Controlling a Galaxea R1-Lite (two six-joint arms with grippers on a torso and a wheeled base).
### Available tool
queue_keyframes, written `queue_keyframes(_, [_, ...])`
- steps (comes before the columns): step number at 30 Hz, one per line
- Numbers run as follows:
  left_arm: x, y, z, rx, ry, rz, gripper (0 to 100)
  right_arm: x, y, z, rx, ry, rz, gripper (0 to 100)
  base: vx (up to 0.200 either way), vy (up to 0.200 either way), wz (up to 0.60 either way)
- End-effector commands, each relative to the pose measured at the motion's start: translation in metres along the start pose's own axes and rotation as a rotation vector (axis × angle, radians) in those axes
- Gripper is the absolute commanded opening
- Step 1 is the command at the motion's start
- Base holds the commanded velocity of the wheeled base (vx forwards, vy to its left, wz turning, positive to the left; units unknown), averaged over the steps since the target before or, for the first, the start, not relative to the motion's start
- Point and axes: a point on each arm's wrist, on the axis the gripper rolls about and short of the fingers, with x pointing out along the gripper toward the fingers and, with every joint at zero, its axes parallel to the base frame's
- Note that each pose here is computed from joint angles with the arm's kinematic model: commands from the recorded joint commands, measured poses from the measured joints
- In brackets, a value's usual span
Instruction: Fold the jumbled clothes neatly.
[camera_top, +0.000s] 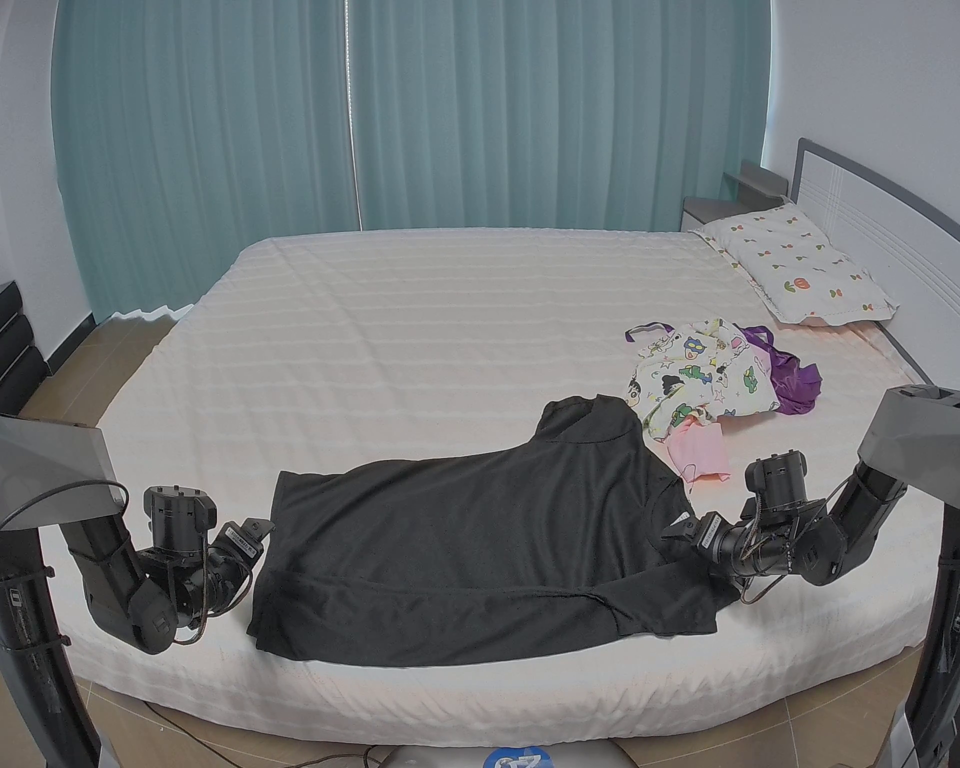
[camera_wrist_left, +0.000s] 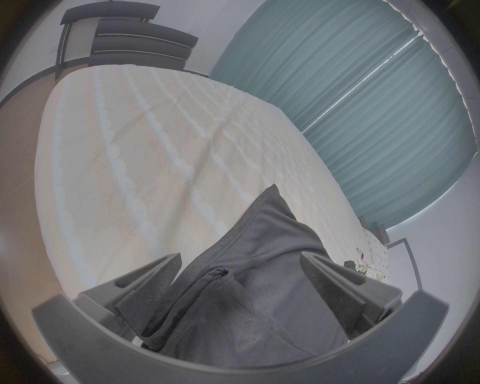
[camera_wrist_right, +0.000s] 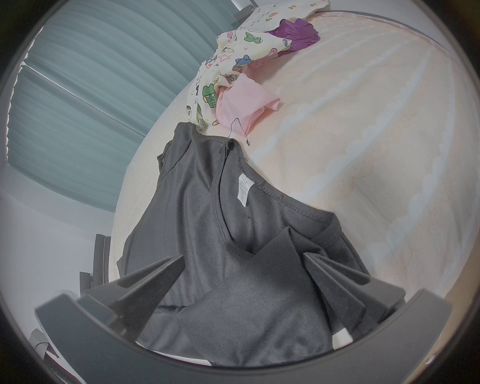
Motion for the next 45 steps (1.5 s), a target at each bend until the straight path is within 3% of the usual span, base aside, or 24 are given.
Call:
queue_keyframes(1, [0.0,0.0,0.0,0.001,-0.001,0.0,100,0.005,-0.002,-0.002,0.0,0.009,-0.008,0,0.0,0.0,0.0])
queue_keyframes(13, [0.001,0.001,0.0,0.001,0.001,0.003,100,-0.007,-0.012,0.014,0.048,-0.042,-0.012,0,0.0,0.0,0.0])
queue_keyframes(21, [0.001,0.001,-0.001,0.001,0.002,0.004,100,-0.008,-0.013,0.009,0.045,-0.018,-0.013,0,0.0,0.0,0.0])
queue_keyframes(22, [0.001,0.001,0.0,0.002,0.002,0.002,100,-0.008,-0.012,0.008,0.043,-0.012,-0.007,100,0.0,0.0,0.0])
queue_keyframes(28, [0.001,-0.006,0.004,0.016,0.002,-0.033,100,-0.018,-0.008,0.013,0.033,-0.039,0.01,100,0.0,0.0,0.0])
queue_keyframes(33, [0.008,-0.01,0.013,0.14,0.056,-0.08,100,-0.031,-0.009,0.02,-0.008,-0.064,0.021,100,0.0,0.0,0.0])
queue_keyframes(40, [0.017,-0.013,0.011,0.298,0.136,-0.072,100,-0.028,-0.014,0.02,-0.092,-0.049,0.018,100,0.0,0.0,0.0])
queue_keyframes(45, [0.023,-0.016,0.006,0.313,0.187,-0.12,100,-0.028,-0.015,0.017,-0.163,-0.011,0.05,100,0.0,0.0,0.0])
